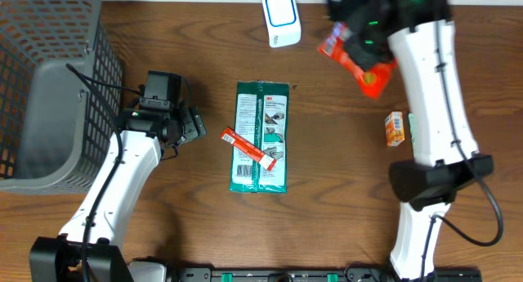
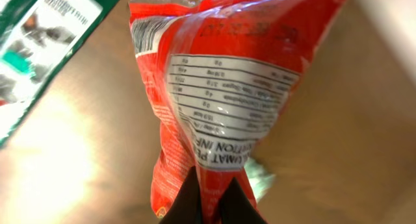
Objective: Scan the item barcode
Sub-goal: 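Carry the snack packet right and lower it beside the wipes pack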
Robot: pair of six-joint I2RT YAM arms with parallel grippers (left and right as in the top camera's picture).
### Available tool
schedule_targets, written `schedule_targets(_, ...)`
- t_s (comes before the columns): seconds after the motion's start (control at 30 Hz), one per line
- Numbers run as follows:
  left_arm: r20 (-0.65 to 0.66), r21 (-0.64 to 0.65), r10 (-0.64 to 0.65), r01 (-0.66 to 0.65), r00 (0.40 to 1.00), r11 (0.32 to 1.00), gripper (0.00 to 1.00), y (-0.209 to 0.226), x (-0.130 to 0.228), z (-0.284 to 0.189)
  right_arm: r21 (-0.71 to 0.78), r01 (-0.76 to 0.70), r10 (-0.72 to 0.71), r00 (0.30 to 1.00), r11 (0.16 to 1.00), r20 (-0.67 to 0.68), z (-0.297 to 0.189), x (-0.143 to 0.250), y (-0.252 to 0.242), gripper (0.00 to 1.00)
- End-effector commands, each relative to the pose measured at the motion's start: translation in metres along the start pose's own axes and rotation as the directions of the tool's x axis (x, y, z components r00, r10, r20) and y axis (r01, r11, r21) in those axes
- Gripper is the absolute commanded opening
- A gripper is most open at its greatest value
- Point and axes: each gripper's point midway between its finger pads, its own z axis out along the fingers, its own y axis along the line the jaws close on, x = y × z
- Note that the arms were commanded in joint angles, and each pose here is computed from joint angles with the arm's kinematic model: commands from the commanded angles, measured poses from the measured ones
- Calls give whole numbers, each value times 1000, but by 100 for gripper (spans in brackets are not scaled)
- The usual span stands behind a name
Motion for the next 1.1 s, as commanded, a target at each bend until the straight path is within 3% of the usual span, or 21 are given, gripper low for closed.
schedule_targets(0.0, 7, -7, -8, 8, 1000, 1000, 88, 1, -4, -1, -234, -200, 204, 979, 952, -5, 18, 7, 7, 1)
schedule_targets(0.17, 7, -7, -8, 8, 1000, 1000, 88, 1, -4, -1, -250, -369, 347, 929, 895, -129, 46, 46, -22, 1)
schedule_targets(0.43, 7, -6, -8, 8, 1000, 1000, 89, 1, -4, -1, -245, -525, 455, 842, 815, -291, 116, 99, -34, 1)
schedule_targets(0.67, 7, -6, -8, 8, 1000, 1000, 89, 1, -4, -1, -188, -571, 481, 795, 799, -369, 163, 132, -28, 1)
schedule_targets(0.93, 7, -6, -8, 8, 1000, 1000, 89, 1, -4, -1, -108, -561, 472, 772, 821, -426, 174, 155, -28, 2)
schedule_targets(1.07, 7, -6, -8, 8, 1000, 1000, 88, 1, -4, -1, -95, -556, 474, 775, 826, -418, 176, 155, -31, 11)
